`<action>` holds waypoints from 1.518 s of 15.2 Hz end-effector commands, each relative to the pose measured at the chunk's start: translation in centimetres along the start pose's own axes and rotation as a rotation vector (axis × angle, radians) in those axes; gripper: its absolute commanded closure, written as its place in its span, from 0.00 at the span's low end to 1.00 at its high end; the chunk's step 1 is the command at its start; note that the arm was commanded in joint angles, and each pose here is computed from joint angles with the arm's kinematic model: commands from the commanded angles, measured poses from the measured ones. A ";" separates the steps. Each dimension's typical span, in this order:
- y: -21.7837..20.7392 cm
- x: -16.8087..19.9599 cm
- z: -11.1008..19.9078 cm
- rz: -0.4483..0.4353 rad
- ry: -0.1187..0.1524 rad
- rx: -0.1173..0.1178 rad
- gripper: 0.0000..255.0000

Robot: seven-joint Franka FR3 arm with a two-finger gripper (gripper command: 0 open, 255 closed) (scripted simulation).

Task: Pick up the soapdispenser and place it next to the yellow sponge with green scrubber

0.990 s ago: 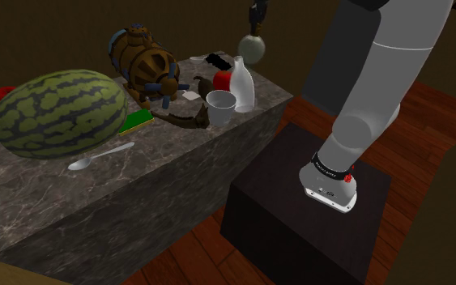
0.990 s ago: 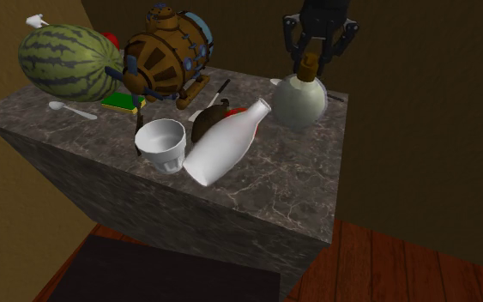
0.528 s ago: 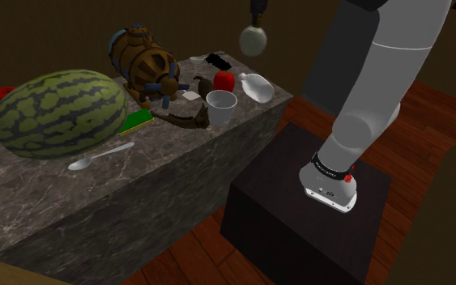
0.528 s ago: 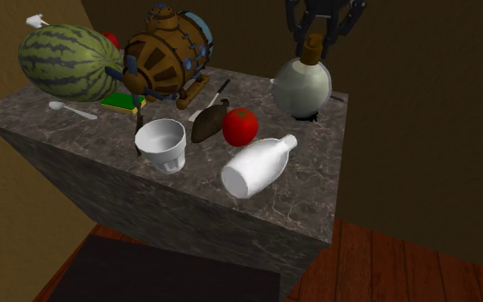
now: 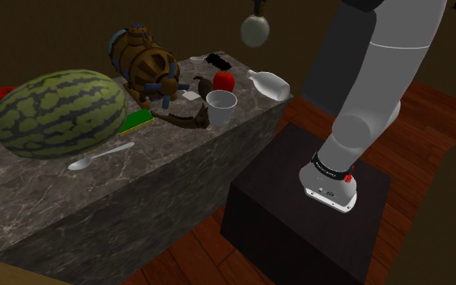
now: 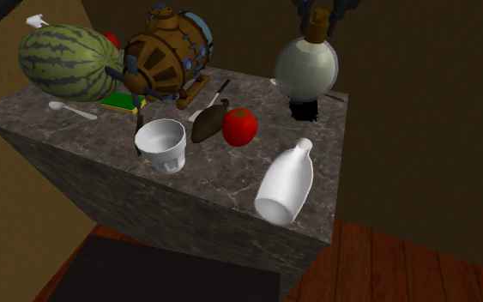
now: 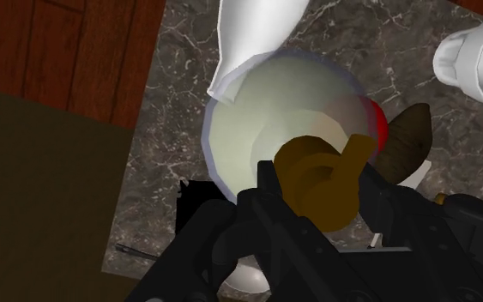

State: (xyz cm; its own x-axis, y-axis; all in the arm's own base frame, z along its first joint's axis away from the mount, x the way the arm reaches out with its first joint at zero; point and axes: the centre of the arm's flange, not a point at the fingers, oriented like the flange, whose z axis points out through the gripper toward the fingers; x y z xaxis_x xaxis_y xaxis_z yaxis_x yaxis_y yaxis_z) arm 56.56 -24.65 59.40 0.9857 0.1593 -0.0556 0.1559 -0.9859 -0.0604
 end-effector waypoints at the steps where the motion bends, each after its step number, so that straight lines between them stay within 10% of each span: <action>1: -0.1 -0.1 -1.1 0.000 0.000 0.000 1.00; 6: -0.2 -0.2 -3.4 0.000 0.000 0.000 1.00; 23: -21.7 2.4 2.3 0.000 0.000 0.000 1.00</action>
State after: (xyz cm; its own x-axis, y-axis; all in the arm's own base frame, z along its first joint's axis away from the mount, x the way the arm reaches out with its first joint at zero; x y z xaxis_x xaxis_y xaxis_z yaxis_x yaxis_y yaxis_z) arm 55.40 -4.10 58.25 0.9854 0.1609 -0.0561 0.1575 -0.9856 -0.0611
